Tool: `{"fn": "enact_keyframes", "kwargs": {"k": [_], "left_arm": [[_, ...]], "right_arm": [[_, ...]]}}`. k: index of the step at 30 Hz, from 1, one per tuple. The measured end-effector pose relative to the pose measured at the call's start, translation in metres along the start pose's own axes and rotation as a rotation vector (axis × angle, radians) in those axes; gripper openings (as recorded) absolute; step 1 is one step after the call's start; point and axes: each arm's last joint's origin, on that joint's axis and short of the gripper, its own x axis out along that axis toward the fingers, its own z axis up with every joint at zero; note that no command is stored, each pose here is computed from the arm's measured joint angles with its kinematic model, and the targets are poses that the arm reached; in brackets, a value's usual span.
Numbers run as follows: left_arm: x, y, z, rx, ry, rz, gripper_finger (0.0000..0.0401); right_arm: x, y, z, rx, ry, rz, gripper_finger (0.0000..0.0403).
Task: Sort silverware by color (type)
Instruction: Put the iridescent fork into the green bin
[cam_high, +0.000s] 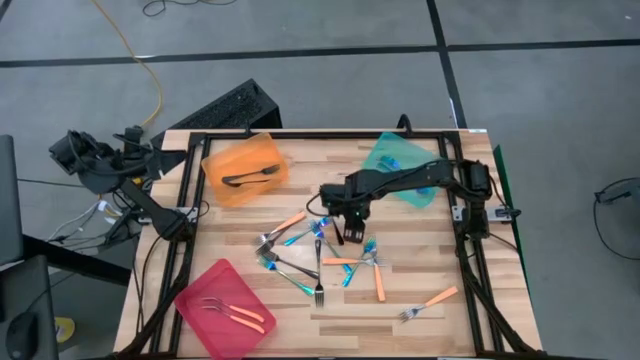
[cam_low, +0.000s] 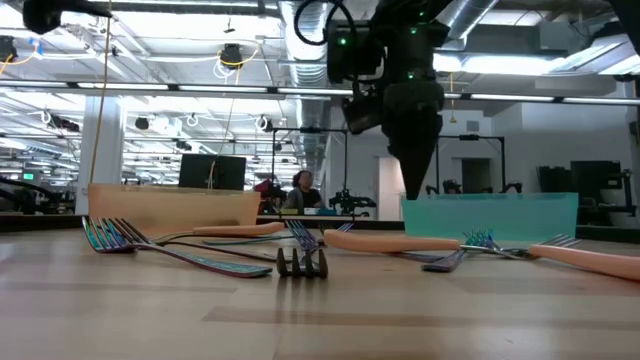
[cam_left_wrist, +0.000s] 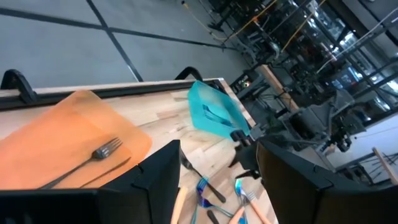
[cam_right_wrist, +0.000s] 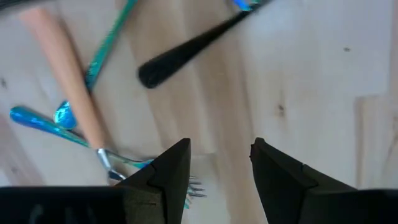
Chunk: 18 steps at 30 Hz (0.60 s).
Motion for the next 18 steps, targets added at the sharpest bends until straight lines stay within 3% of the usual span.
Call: {"fn": "enact_keyframes", "kwargs": {"k": [5, 11, 18], "left_arm": [[0.004, 0.000, -0.008, -0.033, 0.021, 0.014, 0.0197], [0.006, 0.000, -0.012, -0.089, 0.027, 0.018, 0.0197], [0.009, 0.001, -0.017, -0.111, -0.013, 0.034, 0.0197]], "right_arm": [[0.016, 0.022, -0.009, -0.273, 0.011, 0.004, 0.0189], [0.041, 0.025, -0.027, -0.516, 0.074, 0.006, 0.0189], [0.058, 0.025, -0.032, -0.615, 0.031, -0.001, 0.0189]]}}
